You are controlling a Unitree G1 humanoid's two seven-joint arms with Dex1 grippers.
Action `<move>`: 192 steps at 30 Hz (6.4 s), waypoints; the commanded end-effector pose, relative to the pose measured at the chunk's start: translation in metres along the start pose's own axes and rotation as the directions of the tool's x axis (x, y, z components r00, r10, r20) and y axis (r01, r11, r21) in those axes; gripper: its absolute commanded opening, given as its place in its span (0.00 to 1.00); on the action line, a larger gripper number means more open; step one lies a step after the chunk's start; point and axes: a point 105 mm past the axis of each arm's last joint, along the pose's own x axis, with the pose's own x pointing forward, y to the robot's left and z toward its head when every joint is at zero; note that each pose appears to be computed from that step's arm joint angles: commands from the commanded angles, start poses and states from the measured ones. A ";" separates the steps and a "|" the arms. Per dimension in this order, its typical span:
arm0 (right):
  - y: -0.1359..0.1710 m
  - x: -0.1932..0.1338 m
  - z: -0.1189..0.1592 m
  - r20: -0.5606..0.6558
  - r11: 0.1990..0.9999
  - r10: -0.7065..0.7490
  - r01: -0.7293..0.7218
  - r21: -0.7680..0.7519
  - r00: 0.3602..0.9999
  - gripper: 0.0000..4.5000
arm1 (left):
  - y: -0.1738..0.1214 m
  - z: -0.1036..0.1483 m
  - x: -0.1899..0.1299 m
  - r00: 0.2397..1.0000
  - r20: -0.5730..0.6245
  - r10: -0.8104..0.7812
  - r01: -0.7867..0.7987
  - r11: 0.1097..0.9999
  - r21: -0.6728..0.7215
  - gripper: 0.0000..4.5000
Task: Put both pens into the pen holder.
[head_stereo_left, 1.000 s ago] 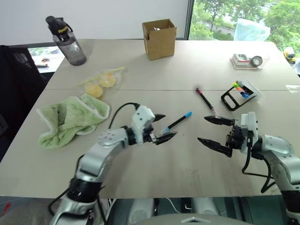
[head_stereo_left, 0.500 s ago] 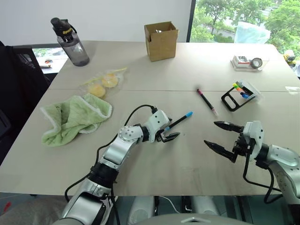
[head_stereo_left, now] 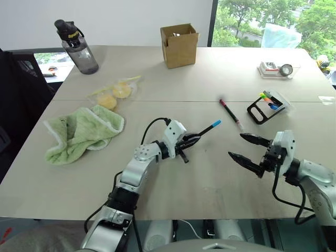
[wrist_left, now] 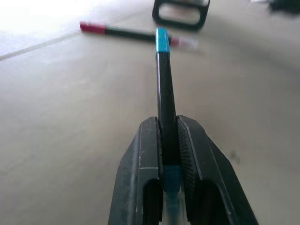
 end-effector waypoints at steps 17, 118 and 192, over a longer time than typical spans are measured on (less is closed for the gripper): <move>0.040 0.040 0.085 0.329 0.859 0.238 -0.356 0.368 0.914 0.88 | -0.050 0.064 -0.013 0.917 0.326 -0.232 0.368 0.807 -0.461 0.00; -0.070 0.018 0.127 -0.117 0.729 -0.123 0.010 -0.685 0.986 0.98 | -0.012 0.077 -0.028 0.995 -0.036 -0.090 0.096 0.966 0.240 1.00; 0.034 0.084 0.051 0.037 0.895 0.263 -0.230 -0.382 0.964 0.00 | 0.006 0.127 -0.043 0.872 0.480 0.097 0.179 0.849 -0.497 0.01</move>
